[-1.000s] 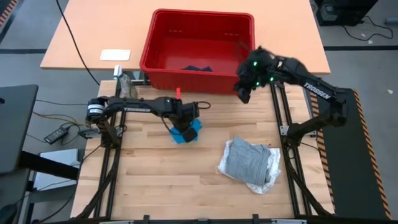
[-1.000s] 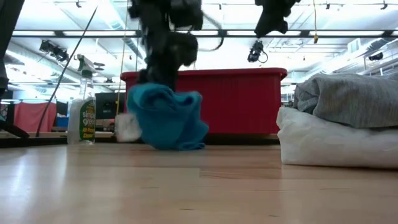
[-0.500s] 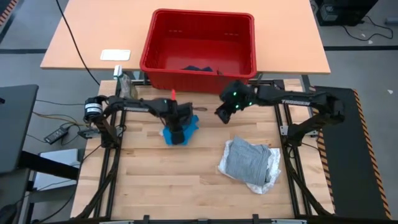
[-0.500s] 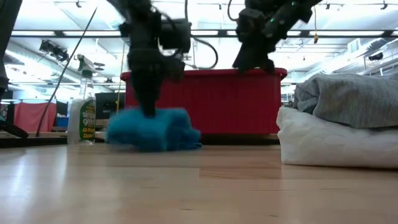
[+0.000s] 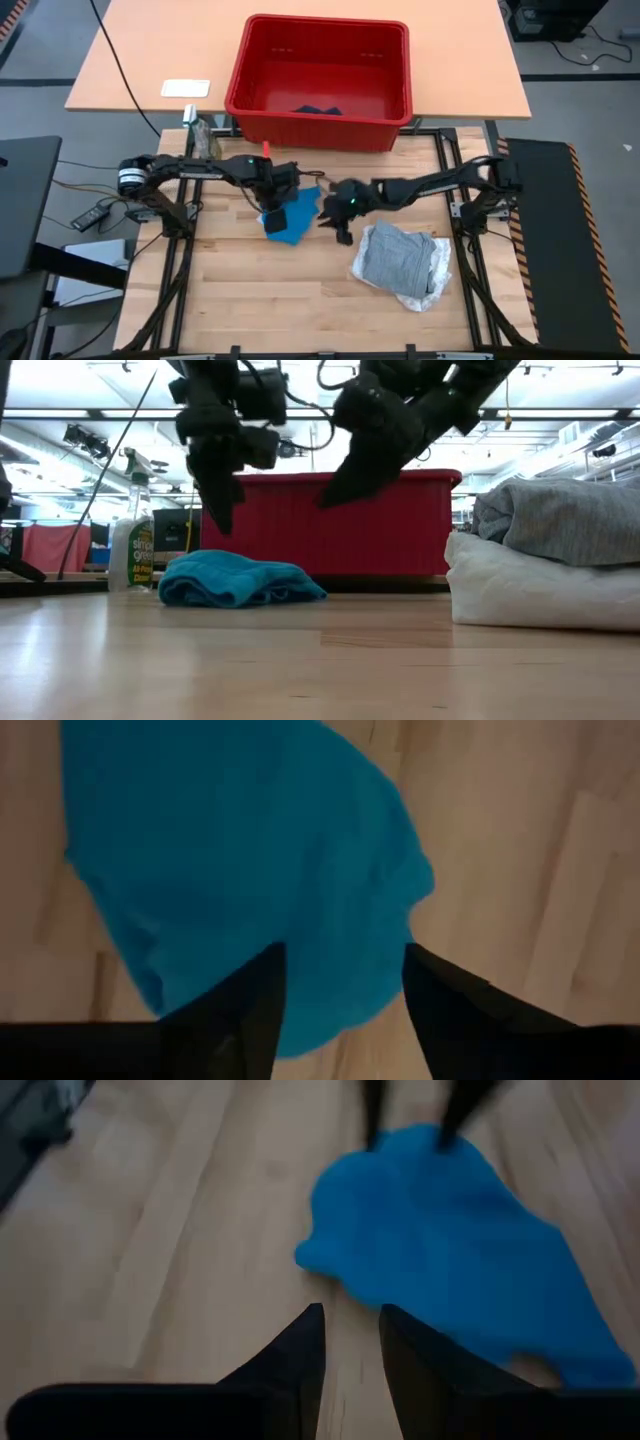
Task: Fold laundry
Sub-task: Remove the light blue shorts from the red laundry bin, then fold the light blue short on the table
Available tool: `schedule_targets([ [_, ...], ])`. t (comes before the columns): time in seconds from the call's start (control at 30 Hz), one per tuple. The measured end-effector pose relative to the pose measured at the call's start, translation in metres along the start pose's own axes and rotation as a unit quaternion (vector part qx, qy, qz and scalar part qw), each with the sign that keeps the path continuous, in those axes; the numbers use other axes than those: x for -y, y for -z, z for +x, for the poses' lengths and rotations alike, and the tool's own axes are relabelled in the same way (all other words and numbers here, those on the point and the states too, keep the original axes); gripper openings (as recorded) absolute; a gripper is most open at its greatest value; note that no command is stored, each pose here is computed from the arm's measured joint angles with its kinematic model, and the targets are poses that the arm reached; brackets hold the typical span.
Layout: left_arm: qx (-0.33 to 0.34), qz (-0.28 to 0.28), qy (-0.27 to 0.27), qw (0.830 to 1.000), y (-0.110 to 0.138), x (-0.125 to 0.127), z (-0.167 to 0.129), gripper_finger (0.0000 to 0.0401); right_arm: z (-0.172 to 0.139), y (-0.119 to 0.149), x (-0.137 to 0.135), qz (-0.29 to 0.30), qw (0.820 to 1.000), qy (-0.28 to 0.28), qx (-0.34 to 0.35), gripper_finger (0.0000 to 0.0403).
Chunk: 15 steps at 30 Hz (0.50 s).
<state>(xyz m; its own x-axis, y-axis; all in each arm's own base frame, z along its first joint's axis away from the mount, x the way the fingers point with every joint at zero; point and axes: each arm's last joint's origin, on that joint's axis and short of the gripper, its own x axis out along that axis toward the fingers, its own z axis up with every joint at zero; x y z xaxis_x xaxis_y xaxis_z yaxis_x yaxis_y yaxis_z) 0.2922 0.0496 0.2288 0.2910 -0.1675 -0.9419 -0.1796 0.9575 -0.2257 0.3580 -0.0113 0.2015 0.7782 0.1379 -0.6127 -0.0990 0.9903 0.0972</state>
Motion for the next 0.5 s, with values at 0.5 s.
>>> schedule_targets([
  [0.5,0.007,0.209,-0.069,0.975,0.073,0.048,0.048,0.0220,0.075,0.008,-0.018,-0.238,0.970,0.041,-0.017,0.0157],
])
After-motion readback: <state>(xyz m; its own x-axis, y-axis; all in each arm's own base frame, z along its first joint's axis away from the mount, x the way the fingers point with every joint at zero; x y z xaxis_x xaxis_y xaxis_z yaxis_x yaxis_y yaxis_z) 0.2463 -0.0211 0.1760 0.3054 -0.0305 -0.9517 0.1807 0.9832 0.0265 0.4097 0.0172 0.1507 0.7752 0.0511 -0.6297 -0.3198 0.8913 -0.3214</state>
